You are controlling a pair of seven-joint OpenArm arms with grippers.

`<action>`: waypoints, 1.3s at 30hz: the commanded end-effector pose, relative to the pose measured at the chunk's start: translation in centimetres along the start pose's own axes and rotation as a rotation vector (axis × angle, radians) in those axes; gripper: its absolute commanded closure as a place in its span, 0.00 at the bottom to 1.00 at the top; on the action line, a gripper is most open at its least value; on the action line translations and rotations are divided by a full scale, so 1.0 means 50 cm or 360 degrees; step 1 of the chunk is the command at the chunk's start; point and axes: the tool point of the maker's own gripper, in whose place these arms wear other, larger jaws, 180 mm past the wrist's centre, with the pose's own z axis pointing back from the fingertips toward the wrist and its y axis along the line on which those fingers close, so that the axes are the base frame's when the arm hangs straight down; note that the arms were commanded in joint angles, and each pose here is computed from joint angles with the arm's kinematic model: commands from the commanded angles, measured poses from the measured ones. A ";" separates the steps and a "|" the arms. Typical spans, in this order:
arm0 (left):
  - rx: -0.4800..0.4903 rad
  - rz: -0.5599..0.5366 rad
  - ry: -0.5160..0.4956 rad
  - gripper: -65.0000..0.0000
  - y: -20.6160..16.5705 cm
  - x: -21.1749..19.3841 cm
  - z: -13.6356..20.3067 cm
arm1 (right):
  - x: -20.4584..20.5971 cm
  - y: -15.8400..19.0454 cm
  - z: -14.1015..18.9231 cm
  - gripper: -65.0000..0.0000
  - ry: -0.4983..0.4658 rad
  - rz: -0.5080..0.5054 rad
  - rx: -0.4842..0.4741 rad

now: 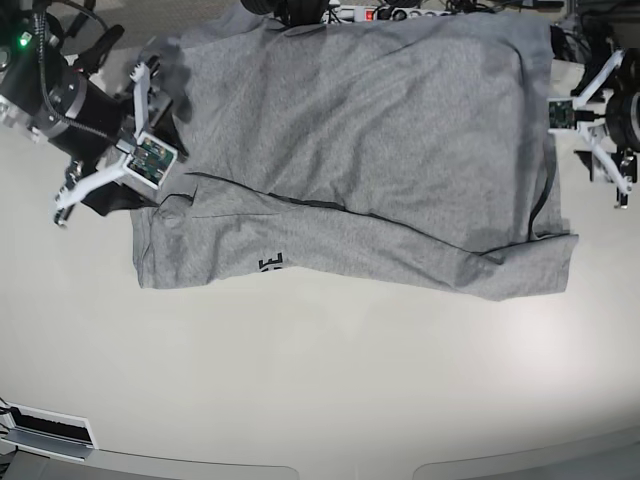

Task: Layout the t-shirt on the table in an organized manner, then fold the t-shirt properly
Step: 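Lift the shirt with both grippers and lay it flat across the table, then grasp the shirt's side edge with the right gripper and pull it outward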

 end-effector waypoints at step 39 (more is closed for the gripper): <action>0.0382 0.0403 -0.0073 0.40 0.181 -0.035 -0.083 | -0.114 -0.065 -0.297 1.00 0.0258 -0.0537 0.0282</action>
